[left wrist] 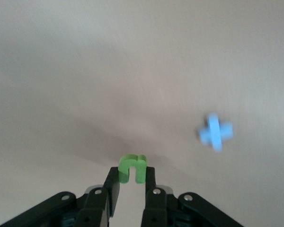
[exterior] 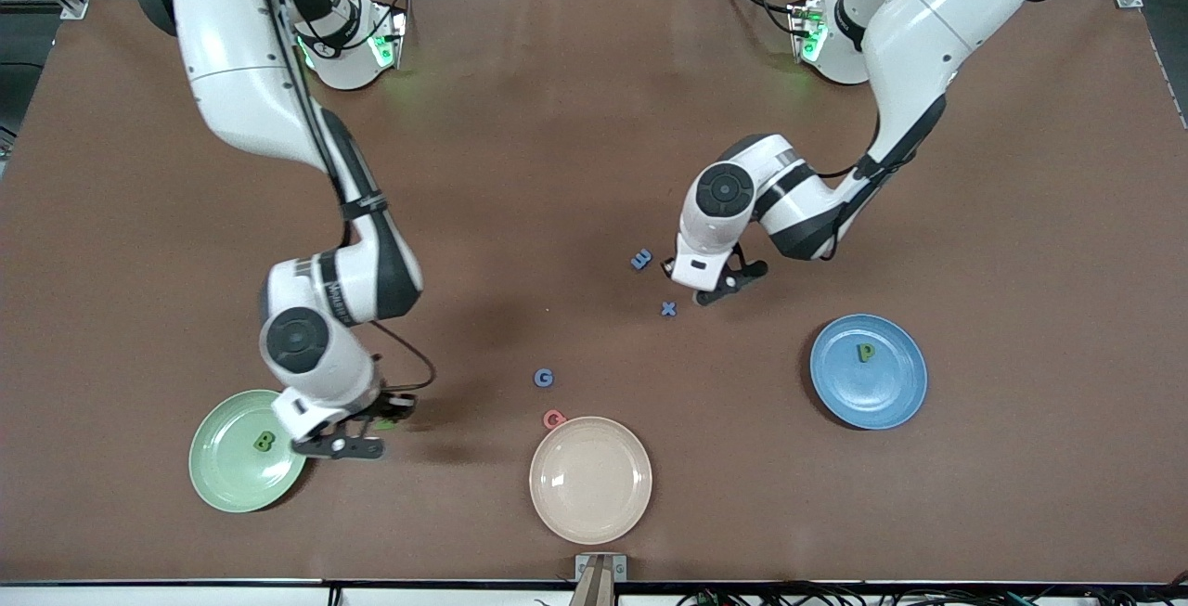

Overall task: Sort upper and lower case letters into plates
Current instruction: 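Drop the n on the blue plate while the right gripper drops N on green, then grasp the blue x with the left gripper while the right gripper grasps the C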

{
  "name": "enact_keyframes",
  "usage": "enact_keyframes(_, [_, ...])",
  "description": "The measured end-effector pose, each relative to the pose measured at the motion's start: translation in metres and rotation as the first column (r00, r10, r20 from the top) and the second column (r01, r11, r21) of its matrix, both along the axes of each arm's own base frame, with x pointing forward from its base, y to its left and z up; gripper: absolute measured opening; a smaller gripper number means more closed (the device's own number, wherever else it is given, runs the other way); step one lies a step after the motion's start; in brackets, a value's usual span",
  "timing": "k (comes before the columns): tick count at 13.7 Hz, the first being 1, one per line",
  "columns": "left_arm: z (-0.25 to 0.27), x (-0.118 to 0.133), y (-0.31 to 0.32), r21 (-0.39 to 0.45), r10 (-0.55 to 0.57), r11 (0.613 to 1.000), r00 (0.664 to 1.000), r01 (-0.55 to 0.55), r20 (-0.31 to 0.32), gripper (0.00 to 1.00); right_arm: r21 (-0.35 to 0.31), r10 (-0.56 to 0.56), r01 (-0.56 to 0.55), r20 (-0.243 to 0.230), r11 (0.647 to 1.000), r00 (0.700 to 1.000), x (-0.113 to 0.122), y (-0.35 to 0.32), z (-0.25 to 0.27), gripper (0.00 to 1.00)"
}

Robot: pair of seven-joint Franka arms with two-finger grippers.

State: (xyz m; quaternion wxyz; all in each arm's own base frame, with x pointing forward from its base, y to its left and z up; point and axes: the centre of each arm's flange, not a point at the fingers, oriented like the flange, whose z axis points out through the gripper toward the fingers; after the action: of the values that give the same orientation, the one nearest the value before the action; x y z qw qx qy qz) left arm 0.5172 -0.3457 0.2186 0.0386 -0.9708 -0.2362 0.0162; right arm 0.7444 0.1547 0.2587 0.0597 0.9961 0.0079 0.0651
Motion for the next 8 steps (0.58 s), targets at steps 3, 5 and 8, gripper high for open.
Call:
enact_keyframes(3, [0.020,0.056,0.075,0.086,0.039,0.995,0.996,-0.046,0.081,0.26,-0.092,0.117,-0.119,-0.028,0.989,0.993,0.010,-0.071,0.003,0.35])
enact_keyframes(5, [0.025,0.092,0.150,0.109,0.042,0.993,0.994,-0.053,0.099,0.26,-0.112,0.152,-0.156,-0.045,0.981,0.987,0.012,-0.096,0.000,0.35])
enact_keyframes(8, [0.022,0.123,0.239,0.097,-0.021,0.995,0.998,0.014,0.065,0.26,-0.147,0.176,-0.176,-0.014,0.973,0.984,0.017,-0.119,-0.008,0.42])
